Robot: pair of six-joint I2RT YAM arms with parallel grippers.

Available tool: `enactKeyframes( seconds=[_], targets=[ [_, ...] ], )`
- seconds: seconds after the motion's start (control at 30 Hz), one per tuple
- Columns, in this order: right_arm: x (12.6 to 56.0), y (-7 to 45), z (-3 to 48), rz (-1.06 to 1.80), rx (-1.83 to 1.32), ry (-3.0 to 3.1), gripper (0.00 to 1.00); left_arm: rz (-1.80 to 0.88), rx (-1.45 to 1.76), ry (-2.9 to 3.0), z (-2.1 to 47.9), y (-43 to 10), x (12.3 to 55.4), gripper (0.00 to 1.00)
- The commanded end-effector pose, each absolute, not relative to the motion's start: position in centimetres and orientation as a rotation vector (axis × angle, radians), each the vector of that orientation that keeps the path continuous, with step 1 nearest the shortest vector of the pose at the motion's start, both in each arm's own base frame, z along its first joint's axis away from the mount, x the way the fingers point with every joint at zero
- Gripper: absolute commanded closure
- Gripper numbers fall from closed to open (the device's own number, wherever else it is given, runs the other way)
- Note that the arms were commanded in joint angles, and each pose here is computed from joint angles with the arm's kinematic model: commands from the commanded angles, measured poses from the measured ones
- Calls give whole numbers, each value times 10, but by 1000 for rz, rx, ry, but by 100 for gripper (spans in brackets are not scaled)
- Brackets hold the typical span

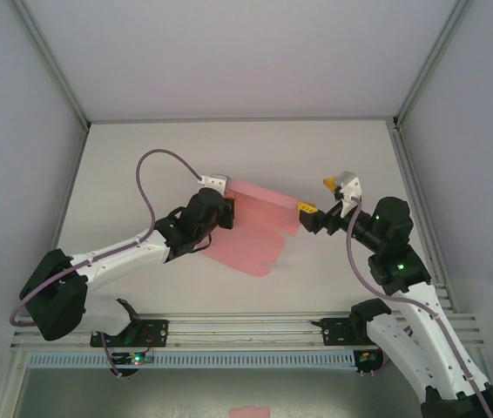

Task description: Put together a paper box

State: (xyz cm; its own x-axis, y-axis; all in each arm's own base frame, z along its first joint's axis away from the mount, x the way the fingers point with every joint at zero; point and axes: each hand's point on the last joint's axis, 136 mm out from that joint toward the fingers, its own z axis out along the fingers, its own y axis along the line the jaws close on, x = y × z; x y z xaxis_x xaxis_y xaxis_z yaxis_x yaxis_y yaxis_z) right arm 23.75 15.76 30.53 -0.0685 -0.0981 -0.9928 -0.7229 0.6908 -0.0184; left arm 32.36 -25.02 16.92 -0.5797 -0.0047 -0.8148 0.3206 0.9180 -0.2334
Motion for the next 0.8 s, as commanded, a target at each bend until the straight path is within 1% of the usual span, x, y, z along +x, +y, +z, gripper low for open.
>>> enactKeyframes(
  seconds=[0.0, 0.1, 0.23, 0.3, 0.37, 0.47, 0.57, 0.77],
  targets=[
    [203, 187, 318, 609, -1029, 1357, 11, -342, 283, 2188, 173, -239, 322, 100],
    [192, 203, 304, 504, -1267, 1262, 15, -336, 335, 2254, 170, -242, 314, 100],
    [209, 212, 274, 251, -1477, 1296, 19, -392, 368, 2320, 168, -247, 302, 100],
    [215, 216, 266, 193, -1560, 1327, 25, -406, 370, 2344, 169, -247, 298, 100],
    [228, 221, 268, 129, -1572, 1353, 29, -412, 366, 2363, 170, -246, 295, 100],
    [253, 226, 273, -51, -1509, 1333, 29, -460, 391, 2353, 173, -250, 290, 100],
    [262, 230, 271, -158, -1515, 1296, 39, -470, 392, 2352, 174, -251, 288, 100],
    [266, 227, 243, -267, -1614, 1388, 38, -498, 371, 2331, 182, -256, 293, 100]
  ],
)
